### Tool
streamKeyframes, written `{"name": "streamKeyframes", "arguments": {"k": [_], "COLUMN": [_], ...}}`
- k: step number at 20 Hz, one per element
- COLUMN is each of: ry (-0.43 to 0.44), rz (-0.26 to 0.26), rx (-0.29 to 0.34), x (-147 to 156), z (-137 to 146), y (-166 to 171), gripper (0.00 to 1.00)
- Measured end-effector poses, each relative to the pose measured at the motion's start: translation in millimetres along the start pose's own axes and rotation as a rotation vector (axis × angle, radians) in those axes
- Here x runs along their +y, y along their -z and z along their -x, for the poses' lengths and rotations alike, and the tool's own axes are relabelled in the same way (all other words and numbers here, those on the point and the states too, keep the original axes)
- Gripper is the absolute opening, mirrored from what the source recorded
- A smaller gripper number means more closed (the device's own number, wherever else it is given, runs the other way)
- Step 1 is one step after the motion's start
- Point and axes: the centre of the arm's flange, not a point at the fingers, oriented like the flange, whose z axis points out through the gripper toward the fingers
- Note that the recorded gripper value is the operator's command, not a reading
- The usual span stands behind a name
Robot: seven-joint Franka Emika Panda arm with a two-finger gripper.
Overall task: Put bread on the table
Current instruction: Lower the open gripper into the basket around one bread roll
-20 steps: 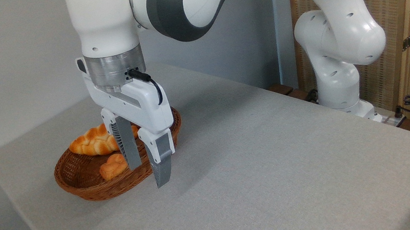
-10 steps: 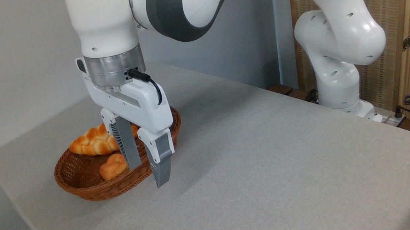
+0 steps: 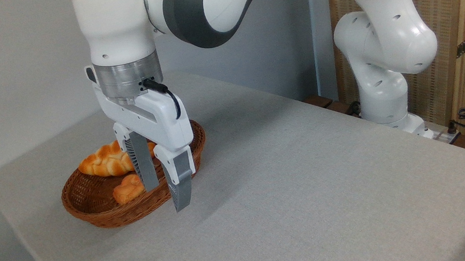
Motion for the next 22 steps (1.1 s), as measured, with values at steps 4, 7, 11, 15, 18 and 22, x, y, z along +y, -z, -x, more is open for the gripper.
{"name": "streamKeyframes", "arguments": {"k": [4,7,11,15,18,22], "ry": [0.015,-0.013,-0.109,-0.261,-0.376,-0.482], "rz": [0.006,0.018,0.021,0.026,0.032,0.054], "rx": [0.001,-0.009,0.004,0.009,0.012,0.001], "x": [16.3,34.4,68.0,89.1,104.4,121.6], "z": [-13.6,-29.6,-59.8,-72.5,-81.0,-92.2], "y": [-1.9,-11.9,-25.1,-26.0,-27.3,-42.8], "gripper": [1.00,1.00,1.00,1.00,1.00,1.00]}}
